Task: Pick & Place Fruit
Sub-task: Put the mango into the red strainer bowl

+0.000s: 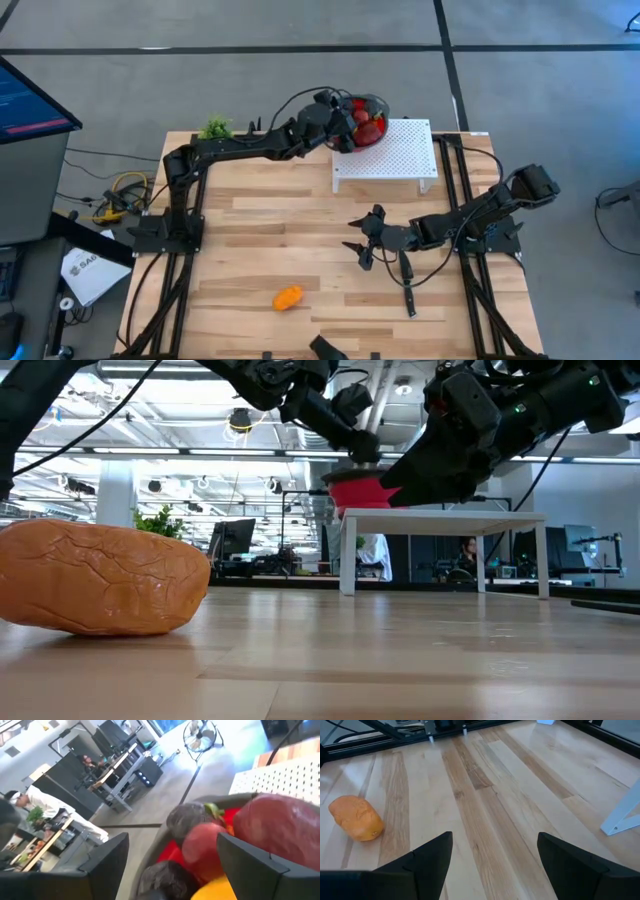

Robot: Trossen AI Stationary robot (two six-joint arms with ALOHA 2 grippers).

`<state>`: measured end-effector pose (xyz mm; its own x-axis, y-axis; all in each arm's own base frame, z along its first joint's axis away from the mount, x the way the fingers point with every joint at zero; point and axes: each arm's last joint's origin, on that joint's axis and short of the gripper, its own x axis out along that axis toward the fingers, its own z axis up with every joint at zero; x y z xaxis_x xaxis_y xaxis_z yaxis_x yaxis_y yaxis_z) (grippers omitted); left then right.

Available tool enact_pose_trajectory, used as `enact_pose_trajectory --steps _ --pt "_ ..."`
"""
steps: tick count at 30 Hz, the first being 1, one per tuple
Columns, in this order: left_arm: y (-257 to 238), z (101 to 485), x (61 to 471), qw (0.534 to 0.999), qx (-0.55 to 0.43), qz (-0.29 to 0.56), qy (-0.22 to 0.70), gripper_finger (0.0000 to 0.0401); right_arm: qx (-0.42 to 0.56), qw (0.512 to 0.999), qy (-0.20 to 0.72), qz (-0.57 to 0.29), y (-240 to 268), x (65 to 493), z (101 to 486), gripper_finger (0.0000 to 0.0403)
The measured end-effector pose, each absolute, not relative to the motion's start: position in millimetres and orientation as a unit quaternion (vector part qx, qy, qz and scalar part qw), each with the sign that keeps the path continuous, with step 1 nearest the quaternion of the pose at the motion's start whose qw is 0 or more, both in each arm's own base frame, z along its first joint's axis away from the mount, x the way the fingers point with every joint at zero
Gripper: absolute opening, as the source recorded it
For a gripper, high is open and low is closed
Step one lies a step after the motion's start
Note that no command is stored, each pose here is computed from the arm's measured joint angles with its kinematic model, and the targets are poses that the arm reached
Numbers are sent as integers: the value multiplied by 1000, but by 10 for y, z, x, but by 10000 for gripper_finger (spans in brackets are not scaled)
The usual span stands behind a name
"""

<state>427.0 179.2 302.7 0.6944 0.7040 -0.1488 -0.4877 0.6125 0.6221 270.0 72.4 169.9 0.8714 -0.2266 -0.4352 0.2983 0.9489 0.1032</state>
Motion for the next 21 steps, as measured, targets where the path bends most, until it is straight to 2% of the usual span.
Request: enact_pose_trajectory --steps 5,9,16,21 --pt "1756 3053 4272 882 280 331 186 296 84 964 214 -137 724 2701 1699 285" --pt "1560 3296 4209 888 285 322 163 296 80 963 210 -150 716 2700 1701 285" --pt "803 3767 3827 911 285 243 173 296 72 961 201 -175 699 2698 1706 285" --pt "209 3736 3331 938 239 171 184 296 50 964 201 -169 700 2703 1716 285"
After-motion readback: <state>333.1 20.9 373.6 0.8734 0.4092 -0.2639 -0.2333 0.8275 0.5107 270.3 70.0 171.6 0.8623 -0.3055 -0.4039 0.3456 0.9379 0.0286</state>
